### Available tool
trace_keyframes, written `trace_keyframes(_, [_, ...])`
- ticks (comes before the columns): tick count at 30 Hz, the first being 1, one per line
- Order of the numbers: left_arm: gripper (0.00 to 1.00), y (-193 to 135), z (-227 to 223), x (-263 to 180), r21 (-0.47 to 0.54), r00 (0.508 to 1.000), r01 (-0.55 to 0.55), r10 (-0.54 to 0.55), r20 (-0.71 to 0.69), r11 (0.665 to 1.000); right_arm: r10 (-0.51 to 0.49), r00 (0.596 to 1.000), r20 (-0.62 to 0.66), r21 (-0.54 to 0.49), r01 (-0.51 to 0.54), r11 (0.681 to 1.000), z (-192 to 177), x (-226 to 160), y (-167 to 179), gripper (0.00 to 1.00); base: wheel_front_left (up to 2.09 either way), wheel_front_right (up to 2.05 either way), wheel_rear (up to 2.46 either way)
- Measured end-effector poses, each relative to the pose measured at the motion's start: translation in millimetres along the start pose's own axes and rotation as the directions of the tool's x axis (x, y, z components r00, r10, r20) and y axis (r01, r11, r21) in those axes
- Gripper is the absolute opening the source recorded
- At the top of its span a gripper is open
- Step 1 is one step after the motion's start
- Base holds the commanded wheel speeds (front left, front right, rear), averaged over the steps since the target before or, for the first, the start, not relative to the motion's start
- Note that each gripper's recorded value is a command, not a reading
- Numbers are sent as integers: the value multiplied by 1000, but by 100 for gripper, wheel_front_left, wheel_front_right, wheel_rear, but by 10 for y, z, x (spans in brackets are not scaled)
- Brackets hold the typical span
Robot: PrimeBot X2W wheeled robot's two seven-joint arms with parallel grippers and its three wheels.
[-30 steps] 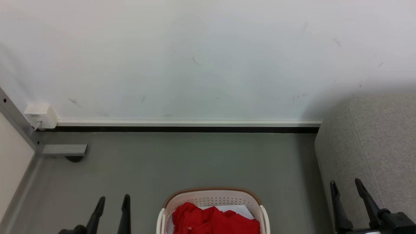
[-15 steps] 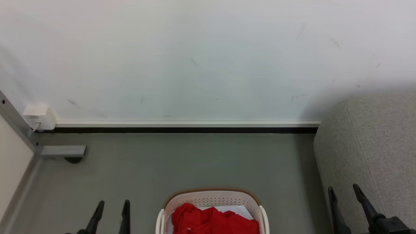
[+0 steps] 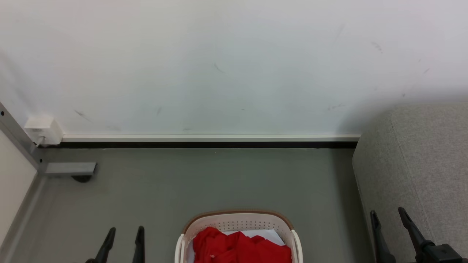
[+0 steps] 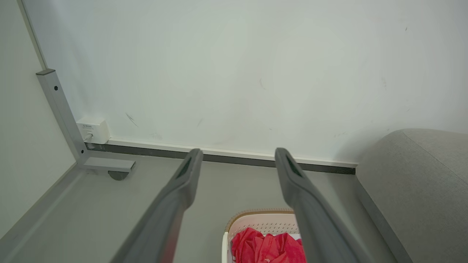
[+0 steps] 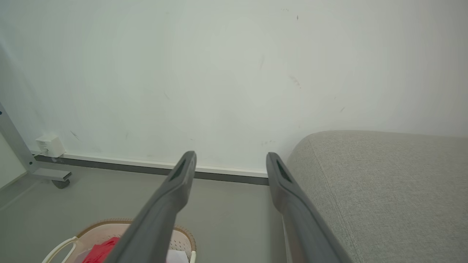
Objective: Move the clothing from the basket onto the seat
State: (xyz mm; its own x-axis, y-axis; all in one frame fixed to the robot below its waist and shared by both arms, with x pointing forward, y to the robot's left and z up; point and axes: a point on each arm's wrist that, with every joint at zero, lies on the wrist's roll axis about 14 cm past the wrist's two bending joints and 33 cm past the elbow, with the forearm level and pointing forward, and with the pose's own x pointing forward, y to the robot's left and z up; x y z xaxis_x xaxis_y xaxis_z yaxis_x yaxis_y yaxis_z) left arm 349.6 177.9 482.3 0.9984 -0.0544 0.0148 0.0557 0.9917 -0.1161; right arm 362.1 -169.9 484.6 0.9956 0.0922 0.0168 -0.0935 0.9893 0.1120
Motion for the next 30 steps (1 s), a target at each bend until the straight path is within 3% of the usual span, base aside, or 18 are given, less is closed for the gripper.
trace_keyframes(10, [100, -20, -96, 57, -5, 1000, 7, -7, -30, 1000, -7, 1000, -15, 2, 7, 1000, -52, 41, -24, 100, 0, 0, 0])
trace_keyframes(19, [100, -303, -359, 455, -25, 990, 97, -99, -97, 995, -20, 1000, -15, -2, 20, 1000, -82, 368, -109, 100, 0, 0, 0])
trace_keyframes(24, [100, -575, -723, 703, -34, 961, 197, -200, -192, 980, -29, 999, -25, -8, 29, 1000, -162, 594, -179, 100, 0, 0, 0])
trace_keyframes(30, [100, -873, -1238, 972, -48, 888, 309, -306, -343, 950, -35, 999, -40, -16, 34, 999, -292, 848, -249, 100, 0, 0, 0])
